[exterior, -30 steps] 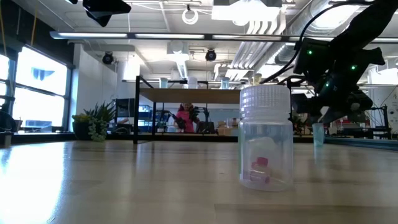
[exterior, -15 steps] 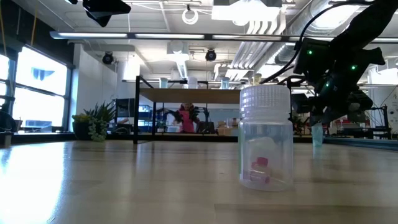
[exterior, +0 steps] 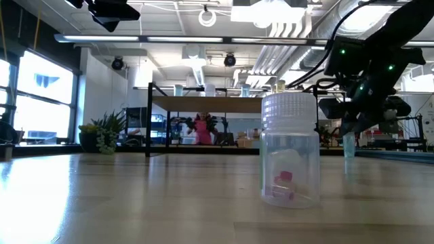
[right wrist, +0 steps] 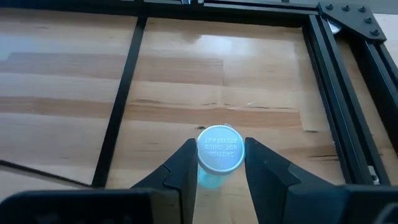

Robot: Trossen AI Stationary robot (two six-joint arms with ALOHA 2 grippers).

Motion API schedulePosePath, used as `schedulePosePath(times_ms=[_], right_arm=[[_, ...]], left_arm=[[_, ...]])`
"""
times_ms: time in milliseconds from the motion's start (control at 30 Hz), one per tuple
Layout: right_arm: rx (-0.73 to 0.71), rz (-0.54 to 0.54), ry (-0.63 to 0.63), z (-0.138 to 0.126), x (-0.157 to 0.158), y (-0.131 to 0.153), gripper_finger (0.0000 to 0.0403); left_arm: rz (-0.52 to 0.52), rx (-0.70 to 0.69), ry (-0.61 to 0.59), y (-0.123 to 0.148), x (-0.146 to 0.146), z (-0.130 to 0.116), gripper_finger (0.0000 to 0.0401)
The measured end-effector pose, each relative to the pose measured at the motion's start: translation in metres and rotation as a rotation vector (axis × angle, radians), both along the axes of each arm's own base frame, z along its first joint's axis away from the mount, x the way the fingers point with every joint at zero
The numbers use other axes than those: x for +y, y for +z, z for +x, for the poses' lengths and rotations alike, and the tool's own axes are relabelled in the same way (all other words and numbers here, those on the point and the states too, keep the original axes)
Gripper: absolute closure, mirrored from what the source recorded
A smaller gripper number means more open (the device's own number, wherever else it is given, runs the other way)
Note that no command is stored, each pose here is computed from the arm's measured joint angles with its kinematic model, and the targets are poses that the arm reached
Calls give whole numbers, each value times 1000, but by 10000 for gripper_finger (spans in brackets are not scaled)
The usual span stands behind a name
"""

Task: Pick and place medicine bottles onto shelf by color
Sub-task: Put the top green pill bottle on the shelf aligned with the other green pill bottle

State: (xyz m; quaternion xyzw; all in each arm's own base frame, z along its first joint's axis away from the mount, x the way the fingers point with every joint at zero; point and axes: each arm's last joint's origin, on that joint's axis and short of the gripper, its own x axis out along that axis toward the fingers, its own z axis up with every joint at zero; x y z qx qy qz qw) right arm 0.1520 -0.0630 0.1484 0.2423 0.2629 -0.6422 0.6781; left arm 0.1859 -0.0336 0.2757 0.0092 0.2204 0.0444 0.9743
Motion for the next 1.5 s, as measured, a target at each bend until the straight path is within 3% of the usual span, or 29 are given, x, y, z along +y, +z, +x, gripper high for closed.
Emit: schedulePosePath(times_ms=[367,800,1033,1500], right_arm=[[-109,130,83,-16,12,19,301],[-285,148,250,-17,37,35,301],[-399,121,450,-1,48,46,301],[-608,-67,768,23,71,76,301]], left_arm=[[0,1,0,0,0,0,216],[0,3,0,0,0,0,216],[0,3,0,0,0,0,216],[13,0,26,0,1,0,210]])
